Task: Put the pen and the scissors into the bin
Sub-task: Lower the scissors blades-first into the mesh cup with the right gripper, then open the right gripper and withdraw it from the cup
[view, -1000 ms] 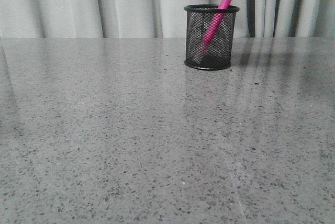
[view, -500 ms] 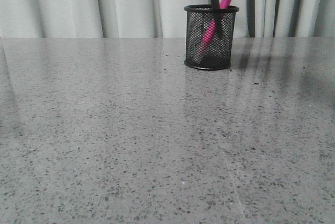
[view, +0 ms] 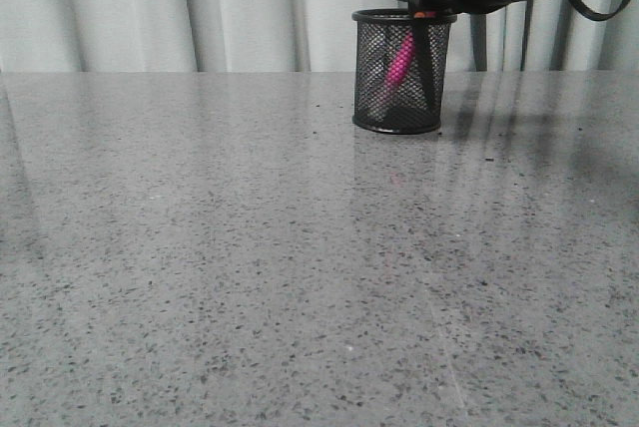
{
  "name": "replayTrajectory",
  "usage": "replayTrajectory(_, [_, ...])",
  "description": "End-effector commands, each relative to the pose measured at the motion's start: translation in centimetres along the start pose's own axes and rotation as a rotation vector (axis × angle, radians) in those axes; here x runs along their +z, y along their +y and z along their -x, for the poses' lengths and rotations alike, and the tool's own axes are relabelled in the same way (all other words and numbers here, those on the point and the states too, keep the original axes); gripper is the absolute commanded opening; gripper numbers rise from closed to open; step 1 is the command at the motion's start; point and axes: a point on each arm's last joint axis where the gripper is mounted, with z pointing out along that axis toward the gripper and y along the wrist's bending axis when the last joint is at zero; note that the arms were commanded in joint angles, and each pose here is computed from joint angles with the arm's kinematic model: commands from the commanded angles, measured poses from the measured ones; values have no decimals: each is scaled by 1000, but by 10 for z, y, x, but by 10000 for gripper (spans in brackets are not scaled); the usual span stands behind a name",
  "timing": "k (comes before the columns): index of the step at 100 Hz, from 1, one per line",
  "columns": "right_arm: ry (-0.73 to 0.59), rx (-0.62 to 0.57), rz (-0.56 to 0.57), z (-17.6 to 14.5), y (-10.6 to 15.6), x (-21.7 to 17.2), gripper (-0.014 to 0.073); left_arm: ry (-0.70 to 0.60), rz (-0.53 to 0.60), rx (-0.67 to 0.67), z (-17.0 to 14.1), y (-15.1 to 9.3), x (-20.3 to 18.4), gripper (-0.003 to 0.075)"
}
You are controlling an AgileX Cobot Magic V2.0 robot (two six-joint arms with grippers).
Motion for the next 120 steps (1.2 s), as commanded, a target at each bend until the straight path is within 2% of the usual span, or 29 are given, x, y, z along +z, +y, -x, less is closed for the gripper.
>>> replayTrajectory(1, [-157, 5, -13, 30, -1, -6, -66, -35, 1, -26, 10, 0, 0, -19])
replayTrajectory(8, [-158, 3, -13, 30, -1, -6, -47, -35, 1, -26, 10, 0, 0, -19])
replayTrajectory(15, [-158, 3, -13, 30, -1, -6, 12, -35, 1, -26, 10, 0, 0, -19])
replayTrajectory(32, [-158, 3, -13, 30, -1, -6, 235, -35, 1, -26, 10, 0, 0, -19])
replayTrajectory(41, [-164, 4, -13, 32, -1, -8, 309, -35, 1, -26, 10, 0, 0, -19])
replayTrajectory(58, [-209, 8, -13, 47, -2, -17, 319, -35, 1, -26, 10, 0, 0, -19])
replayTrajectory(72, [-283, 14, -14, 72, -4, -36, 319, -35, 1, -26, 10, 0, 0, -19])
replayTrajectory(79, [-326, 18, -18, 86, -7, -49, 311, -35, 1, -26, 10, 0, 0, -19])
replayTrajectory(88, [-381, 22, -30, 100, -12, -73, 252, -35, 1, -26, 10, 0, 0, -19])
replayTrajectory(95, [-414, 23, -49, 108, -19, -91, 171, -35, 1, -26, 10, 0, 0, -19])
replayTrajectory(110, [-458, 20, -98, 111, -33, -130, -78, -33, 1, -17, 10, 0, -1, -19])
replayTrajectory(120, [-440, 19, -125, 108, -41, -155, -75, -33, -1, -10, 8, -1, -3, -19])
